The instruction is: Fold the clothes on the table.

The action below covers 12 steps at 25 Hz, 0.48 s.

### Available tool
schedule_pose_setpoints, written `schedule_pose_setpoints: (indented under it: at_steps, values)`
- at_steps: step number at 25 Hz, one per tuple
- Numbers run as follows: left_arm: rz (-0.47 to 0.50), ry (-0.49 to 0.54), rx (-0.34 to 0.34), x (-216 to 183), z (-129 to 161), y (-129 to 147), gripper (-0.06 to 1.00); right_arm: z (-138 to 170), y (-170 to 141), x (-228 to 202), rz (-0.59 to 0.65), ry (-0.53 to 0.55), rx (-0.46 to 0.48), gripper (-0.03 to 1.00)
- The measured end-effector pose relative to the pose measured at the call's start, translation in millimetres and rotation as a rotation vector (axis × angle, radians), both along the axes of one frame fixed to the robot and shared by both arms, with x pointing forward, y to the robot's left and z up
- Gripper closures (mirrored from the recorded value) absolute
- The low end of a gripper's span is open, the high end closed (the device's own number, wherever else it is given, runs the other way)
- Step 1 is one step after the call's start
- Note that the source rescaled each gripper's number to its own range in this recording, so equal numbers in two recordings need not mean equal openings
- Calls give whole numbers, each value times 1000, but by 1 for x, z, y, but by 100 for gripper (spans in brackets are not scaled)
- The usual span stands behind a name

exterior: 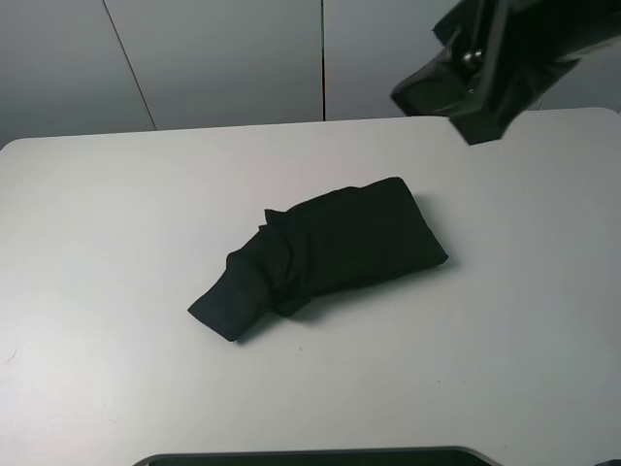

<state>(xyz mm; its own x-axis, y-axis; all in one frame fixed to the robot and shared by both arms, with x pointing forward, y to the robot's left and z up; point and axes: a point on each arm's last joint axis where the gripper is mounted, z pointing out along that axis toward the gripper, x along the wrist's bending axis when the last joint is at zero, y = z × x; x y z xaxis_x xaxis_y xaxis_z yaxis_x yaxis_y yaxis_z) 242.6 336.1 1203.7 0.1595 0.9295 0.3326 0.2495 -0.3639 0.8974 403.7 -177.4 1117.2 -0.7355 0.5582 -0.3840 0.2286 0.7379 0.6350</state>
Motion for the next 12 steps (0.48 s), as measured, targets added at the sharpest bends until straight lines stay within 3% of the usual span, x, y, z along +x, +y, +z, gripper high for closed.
schedule_pose_setpoints:
  at_steps: [3,5,9,12]
  values:
    - [73,17,-4,-7,-4,9,16,17,-58,-19,-232,-114,-301,33]
    - [96,16,-6,-8,-4,12,16,30,-88,-34,-363,-178,-401,31]
    - [133,11,-38,-8,-3,14,16,53,-126,-68,-462,-335,-368,13]
    - [182,-2,-33,-9,-2,17,16,70,-152,-95,-507,-459,-330,6]
